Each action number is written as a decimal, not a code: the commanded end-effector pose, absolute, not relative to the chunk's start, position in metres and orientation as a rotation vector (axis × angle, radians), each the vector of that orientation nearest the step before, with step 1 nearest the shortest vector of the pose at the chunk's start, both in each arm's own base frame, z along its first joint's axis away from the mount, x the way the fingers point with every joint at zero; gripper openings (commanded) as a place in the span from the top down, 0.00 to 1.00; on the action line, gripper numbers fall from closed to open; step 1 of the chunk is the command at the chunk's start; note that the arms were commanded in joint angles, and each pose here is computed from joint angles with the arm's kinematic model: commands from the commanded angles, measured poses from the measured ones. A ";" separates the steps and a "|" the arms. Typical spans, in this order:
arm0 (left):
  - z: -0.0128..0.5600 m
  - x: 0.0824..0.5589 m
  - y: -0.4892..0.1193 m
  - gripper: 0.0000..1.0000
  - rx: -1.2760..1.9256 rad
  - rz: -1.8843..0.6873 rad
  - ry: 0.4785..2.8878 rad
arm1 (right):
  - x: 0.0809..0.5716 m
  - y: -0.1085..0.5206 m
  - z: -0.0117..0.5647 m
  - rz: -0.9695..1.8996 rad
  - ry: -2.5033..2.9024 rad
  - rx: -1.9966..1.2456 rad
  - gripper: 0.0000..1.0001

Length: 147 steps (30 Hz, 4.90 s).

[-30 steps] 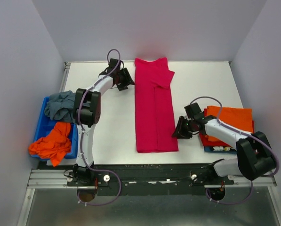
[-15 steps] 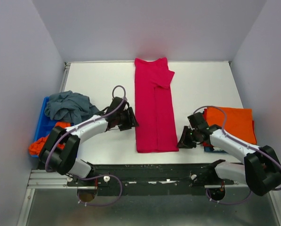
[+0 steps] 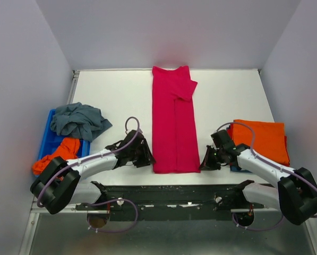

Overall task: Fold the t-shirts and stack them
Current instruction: Grab the bottom of the folded rectangular tshirt with both arms, then fold the folded rectangular tshirt in 1/3 of the way, then grab one side of the 2/3 rectangular tshirt with both arms

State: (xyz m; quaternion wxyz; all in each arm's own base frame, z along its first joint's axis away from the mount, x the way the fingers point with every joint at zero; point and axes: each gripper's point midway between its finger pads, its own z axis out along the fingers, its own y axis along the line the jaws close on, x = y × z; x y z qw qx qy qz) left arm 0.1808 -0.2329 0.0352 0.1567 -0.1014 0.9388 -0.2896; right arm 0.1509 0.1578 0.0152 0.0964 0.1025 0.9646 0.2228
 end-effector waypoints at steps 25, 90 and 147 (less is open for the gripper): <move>0.023 0.133 -0.235 0.69 -0.359 -0.923 2.758 | 0.126 0.154 0.014 0.645 2.939 0.248 0.99; 0.091 0.476 -0.225 0.37 -0.481 -0.951 2.322 | 0.461 0.138 0.088 0.455 2.648 0.541 0.43; 0.037 0.334 -0.215 0.91 -0.336 -0.744 2.593 | 0.315 0.140 0.036 0.526 2.785 0.328 0.64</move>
